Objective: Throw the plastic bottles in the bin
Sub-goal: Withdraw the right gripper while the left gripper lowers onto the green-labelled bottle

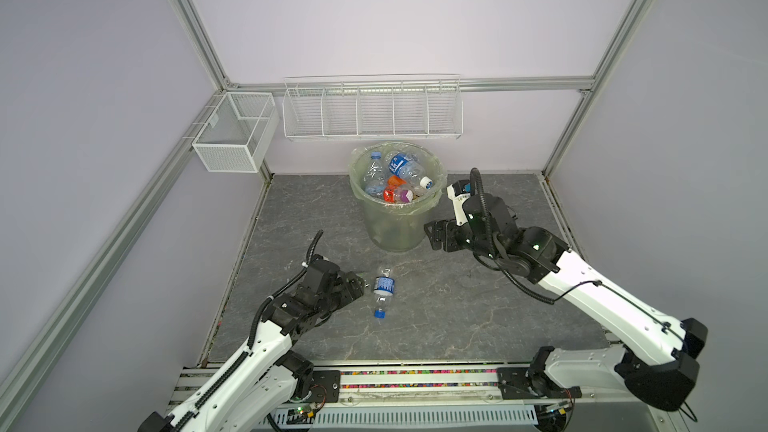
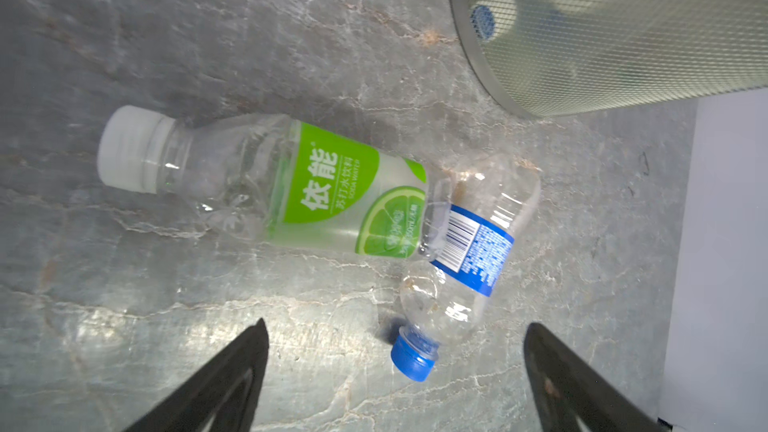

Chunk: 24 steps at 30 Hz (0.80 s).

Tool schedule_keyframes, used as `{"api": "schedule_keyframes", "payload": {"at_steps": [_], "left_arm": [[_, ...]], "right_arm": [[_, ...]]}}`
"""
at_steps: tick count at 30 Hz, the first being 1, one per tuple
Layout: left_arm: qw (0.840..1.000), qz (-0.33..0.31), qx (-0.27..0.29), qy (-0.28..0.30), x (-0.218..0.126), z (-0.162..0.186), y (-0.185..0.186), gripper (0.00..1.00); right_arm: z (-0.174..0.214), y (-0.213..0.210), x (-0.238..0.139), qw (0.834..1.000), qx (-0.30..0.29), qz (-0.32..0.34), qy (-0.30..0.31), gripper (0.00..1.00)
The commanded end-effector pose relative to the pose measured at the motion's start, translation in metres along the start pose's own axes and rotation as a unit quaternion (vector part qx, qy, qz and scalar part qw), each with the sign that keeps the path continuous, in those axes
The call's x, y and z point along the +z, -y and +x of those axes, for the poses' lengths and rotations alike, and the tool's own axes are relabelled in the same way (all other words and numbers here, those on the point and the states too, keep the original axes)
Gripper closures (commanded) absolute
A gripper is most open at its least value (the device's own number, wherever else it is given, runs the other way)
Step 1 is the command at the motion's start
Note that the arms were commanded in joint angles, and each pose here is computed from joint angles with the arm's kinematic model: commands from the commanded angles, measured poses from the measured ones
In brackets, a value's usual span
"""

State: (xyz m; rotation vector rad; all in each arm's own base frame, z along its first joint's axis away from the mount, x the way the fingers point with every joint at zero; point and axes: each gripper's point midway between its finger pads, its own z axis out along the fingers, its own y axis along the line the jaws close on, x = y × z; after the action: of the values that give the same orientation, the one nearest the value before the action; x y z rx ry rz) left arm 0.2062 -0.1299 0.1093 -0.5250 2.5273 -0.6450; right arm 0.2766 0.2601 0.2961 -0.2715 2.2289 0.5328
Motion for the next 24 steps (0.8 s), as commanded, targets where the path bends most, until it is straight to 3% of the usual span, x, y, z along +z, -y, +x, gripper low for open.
{"api": "schedule_keyframes", "payload": {"at_steps": [1, 15, 24], "left_arm": [[0.998, -0.011, -0.053, 0.016, 0.004, -0.002, -0.008, 0.05], [0.975, -0.037, -0.215, 0.039, 0.018, -0.011, -0.026, 0.03], [0.967, -0.068, -0.242, 0.050, 0.022, -0.029, -0.026, 0.03]], "right_arm": [[0.014, -0.001, 0.002, 0.999, 0.033, -0.013, -0.008, 0.12], [0.046, 0.020, 0.001, 0.998, 0.054, 0.013, -0.028, 0.12], [0.053, 0.027, -0.001, 0.998, 0.056, 0.024, -0.029, 0.12]]}}
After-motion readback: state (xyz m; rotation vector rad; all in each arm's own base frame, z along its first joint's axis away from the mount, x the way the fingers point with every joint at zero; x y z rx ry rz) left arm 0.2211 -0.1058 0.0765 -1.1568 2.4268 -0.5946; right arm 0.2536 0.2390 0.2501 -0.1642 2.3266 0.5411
